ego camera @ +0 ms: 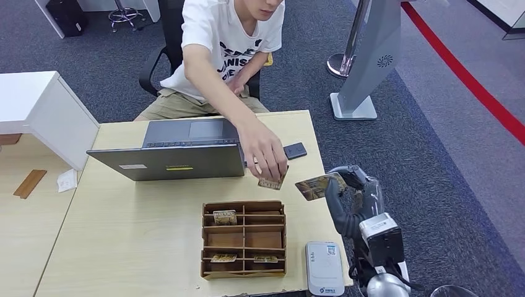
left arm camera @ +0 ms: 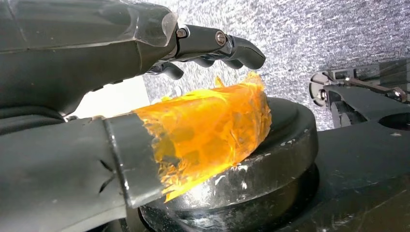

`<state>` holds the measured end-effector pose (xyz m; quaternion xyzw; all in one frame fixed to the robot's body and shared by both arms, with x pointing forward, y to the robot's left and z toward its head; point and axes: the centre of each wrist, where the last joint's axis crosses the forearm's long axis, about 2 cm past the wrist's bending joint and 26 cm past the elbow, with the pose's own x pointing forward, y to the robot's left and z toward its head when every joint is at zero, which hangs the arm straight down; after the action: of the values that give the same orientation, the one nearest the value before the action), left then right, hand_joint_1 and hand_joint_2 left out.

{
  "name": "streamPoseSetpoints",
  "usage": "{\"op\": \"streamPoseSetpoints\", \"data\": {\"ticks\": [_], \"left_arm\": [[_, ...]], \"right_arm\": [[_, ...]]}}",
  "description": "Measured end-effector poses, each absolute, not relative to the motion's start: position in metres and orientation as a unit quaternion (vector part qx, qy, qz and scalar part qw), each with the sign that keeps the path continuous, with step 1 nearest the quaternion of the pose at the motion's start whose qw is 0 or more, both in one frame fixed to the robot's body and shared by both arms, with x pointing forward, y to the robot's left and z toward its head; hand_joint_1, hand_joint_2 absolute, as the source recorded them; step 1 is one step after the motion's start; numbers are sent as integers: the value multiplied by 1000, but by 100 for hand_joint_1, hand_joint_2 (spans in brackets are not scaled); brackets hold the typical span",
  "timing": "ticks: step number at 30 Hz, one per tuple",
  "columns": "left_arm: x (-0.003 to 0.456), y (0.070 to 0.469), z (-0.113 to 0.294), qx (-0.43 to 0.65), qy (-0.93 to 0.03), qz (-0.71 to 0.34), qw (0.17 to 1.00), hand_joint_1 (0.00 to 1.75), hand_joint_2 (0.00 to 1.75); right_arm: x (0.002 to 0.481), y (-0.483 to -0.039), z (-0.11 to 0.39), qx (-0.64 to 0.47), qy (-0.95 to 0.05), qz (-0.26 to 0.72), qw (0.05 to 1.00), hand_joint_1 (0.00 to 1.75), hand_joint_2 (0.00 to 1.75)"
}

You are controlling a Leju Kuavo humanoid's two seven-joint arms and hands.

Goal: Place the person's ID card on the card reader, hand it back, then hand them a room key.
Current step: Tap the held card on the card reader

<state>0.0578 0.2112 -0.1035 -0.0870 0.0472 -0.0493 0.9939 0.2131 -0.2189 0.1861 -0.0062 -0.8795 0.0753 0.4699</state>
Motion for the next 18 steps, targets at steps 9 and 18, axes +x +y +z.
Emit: {"op": "streamPoseSetpoints", "data": {"ticks": [9,18], "left_arm": [[56,212,-104,-92,46,-14,995,0,0],[55,213,-104,-92,52,5,994,0,0]], "right_arm": [[182,-248,155,-51,-826,124,548,175,175],[165,-263,123,-71,-748,184,634,175,175]]}}
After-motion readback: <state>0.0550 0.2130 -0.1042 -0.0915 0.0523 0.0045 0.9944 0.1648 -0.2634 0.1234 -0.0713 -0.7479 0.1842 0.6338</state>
